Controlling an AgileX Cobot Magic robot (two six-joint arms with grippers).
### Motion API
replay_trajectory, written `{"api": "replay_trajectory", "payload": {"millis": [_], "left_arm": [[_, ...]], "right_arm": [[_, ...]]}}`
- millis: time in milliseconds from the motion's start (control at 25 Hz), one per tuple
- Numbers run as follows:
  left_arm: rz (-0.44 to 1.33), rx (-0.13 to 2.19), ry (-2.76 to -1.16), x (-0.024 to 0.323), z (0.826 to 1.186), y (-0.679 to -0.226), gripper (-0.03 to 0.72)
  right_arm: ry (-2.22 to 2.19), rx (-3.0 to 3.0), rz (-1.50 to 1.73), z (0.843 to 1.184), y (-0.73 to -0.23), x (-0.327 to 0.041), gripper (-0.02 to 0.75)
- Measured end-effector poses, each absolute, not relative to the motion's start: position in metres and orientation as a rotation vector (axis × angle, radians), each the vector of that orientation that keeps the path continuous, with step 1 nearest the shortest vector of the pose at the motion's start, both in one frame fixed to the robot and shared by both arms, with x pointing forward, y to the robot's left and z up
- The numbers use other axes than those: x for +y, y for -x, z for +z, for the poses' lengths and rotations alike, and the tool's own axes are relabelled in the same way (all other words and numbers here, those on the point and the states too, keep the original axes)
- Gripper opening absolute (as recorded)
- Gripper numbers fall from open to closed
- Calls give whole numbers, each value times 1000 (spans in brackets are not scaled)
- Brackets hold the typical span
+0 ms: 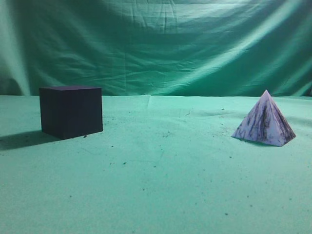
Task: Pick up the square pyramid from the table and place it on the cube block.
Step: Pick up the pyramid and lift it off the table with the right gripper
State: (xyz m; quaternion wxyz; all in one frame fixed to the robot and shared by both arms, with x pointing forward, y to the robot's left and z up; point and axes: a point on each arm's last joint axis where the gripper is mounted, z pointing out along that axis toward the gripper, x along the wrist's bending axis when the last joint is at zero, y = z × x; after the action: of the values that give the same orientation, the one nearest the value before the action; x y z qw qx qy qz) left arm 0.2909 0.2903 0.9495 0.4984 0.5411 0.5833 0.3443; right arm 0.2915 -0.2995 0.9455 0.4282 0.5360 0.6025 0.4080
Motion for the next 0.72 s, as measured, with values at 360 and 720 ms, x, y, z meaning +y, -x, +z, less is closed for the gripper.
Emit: {"api": "replay_trajectory", "payload": {"millis": [360, 720], "left_arm": [[833, 1412, -1310, 290, 950, -291, 0], [833, 1412, -1310, 290, 950, -291, 0]], "right_arm": [[-1338, 1504, 1019, 945, -291, -300, 46], [-1338, 1504, 1019, 945, -291, -300, 46]]}}
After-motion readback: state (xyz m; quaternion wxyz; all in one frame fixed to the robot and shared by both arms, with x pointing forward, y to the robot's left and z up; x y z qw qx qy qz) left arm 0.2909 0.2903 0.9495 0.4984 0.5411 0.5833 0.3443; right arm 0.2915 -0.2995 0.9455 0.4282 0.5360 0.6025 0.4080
